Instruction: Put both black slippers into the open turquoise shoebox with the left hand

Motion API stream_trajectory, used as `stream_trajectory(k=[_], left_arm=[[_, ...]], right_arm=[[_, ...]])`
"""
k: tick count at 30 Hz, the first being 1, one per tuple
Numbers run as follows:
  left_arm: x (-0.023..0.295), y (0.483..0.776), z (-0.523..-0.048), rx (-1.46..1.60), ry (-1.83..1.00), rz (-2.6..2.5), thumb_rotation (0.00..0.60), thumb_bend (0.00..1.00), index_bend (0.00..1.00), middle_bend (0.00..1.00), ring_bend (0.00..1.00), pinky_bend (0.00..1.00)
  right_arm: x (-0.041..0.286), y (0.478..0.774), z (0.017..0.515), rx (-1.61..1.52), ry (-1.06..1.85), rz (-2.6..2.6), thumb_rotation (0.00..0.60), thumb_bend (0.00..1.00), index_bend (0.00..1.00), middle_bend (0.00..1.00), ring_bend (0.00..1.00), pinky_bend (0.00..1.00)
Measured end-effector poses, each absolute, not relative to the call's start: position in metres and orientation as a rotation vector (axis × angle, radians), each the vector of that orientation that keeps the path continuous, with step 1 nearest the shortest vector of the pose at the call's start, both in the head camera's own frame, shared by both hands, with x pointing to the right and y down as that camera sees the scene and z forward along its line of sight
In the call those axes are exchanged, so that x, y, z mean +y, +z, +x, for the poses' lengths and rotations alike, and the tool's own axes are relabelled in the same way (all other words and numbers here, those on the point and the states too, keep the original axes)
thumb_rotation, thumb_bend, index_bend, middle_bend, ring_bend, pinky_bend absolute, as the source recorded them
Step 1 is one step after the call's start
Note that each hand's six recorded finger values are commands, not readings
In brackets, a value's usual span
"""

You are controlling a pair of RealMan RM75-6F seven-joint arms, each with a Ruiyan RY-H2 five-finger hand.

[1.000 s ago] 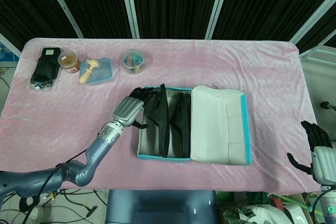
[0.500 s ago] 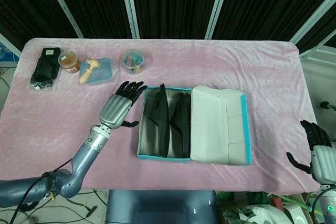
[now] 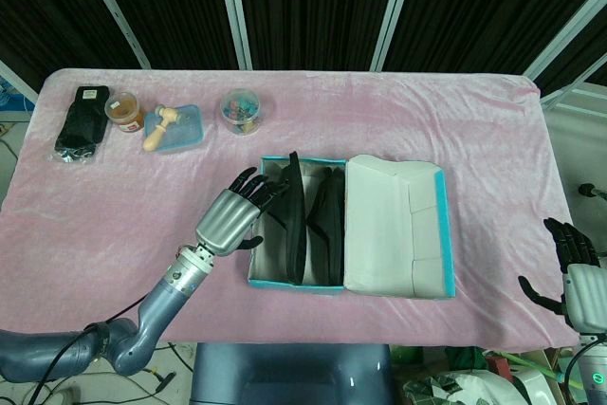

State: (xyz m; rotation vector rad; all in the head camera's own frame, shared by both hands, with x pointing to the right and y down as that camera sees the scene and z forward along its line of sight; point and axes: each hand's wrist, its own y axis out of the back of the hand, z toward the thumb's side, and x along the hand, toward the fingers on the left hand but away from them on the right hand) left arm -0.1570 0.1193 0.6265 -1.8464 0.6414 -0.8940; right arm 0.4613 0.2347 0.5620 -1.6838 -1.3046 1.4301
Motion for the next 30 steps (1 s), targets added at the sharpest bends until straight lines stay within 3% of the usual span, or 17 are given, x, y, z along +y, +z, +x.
stream_trajectory(k=[8,11,15,26,30], left_arm=[[0.126,0.637,-0.144,0.584,-0.914,-1.903,0.6,0.0,0.14,0.21,0.14,0.12],[0.131,0.637,-0.137,0.569,-0.901,-1.955,0.597,0.08,0.13,0.21,0.14,0.12],[0.134,0.634,-0.135,0.546,-0.883,-2.003,0.534,0.17,0.12,0.21,0.14,0.12],[0.138,0.632,-0.134,0.509,-0.876,-2.035,0.534,0.18,0.1,0.21,0.14,0.12],[0.139,0.638,-0.135,0.482,-0.908,-2.033,0.532,0.23,0.08,0.2,0.14,0.12]], right_arm=[[0.236,0.561,0.462,-1.31,1.429,-1.681,0.6,0.18,0.0,0.06,0.0,0.07],[0.236,0.562,0.463,-1.31,1.432,-1.682,0.6,0.18,0.0,0.06,0.0,0.07],[0.237,0.562,0.463,-1.31,1.436,-1.681,0.6,0.18,0.0,0.06,0.0,0.07],[0.236,0.564,0.463,-1.308,1.436,-1.687,0.6,0.18,0.0,0.06,0.0,0.07],[0.236,0.564,0.464,-1.311,1.437,-1.685,0.6,0.18,0.0,0.06,0.0,0.07]])
